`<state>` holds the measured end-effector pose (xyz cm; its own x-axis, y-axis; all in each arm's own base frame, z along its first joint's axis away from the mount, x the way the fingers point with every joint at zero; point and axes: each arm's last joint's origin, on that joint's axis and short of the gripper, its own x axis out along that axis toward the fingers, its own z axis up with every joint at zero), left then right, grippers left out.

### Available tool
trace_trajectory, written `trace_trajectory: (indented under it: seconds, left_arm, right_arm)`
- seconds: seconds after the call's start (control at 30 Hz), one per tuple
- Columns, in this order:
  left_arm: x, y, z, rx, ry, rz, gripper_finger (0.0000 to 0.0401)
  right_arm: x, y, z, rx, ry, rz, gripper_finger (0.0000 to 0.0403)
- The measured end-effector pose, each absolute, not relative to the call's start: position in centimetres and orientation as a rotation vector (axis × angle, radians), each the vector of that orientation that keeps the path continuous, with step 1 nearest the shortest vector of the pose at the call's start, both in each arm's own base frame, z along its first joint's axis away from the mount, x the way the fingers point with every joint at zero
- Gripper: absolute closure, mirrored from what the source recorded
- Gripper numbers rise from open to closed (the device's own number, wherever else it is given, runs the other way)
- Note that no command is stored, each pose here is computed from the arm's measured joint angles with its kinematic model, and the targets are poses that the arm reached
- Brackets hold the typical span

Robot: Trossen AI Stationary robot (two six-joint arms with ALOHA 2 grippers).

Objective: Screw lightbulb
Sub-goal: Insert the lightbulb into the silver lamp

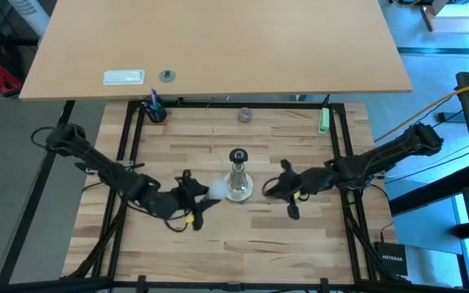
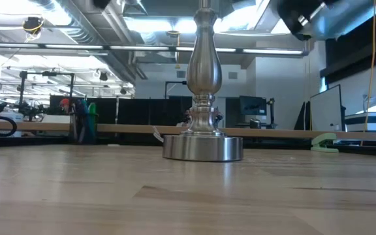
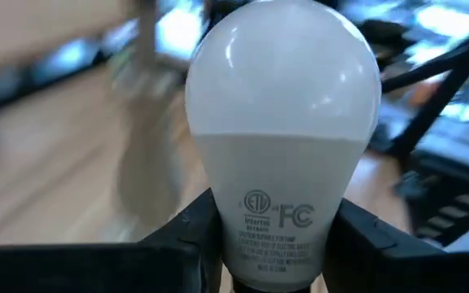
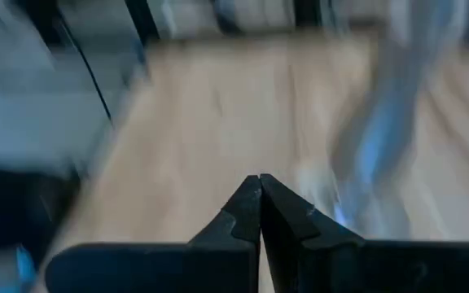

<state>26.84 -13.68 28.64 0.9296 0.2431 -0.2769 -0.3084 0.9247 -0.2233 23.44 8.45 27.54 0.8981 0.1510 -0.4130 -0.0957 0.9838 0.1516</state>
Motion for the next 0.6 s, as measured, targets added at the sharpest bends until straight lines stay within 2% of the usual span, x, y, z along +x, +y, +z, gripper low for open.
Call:
trace_trajectory:
  seconds: [0.13, 0.33, 0.43, 0.53, 0.6]
  left_arm:
    - [27.5, -14.3, 30.1, -0.19, 0.121, 0.209, 0.0267]
    - [28.4, -14.2, 31.3, -0.146, -0.012, 0.126, 0.0268]
    - [28.6, -13.9, 31.6, -0.137, -0.037, 0.131, 0.0268]
    - [28.8, -13.5, 31.9, -0.14, -0.067, 0.133, 0.0269]
    - [28.9, -13.3, 31.9, -0.141, -0.07, 0.119, 0.0269]
  right_arm:
    - [24.7, 9.0, 28.9, 0.18, 0.123, 0.209, 0.0393]
    - [26.0, 9.5, 30.4, 0.23, -0.088, 0.214, 0.0393]
    - [26.7, 9.6, 30.8, 0.237, -0.128, 0.171, 0.0388]
    - [27.7, 10.0, 30.9, 0.201, -0.119, 0.171, 0.0357]
    - [28.5, 10.3, 31.1, 0.171, -0.119, 0.175, 0.0319]
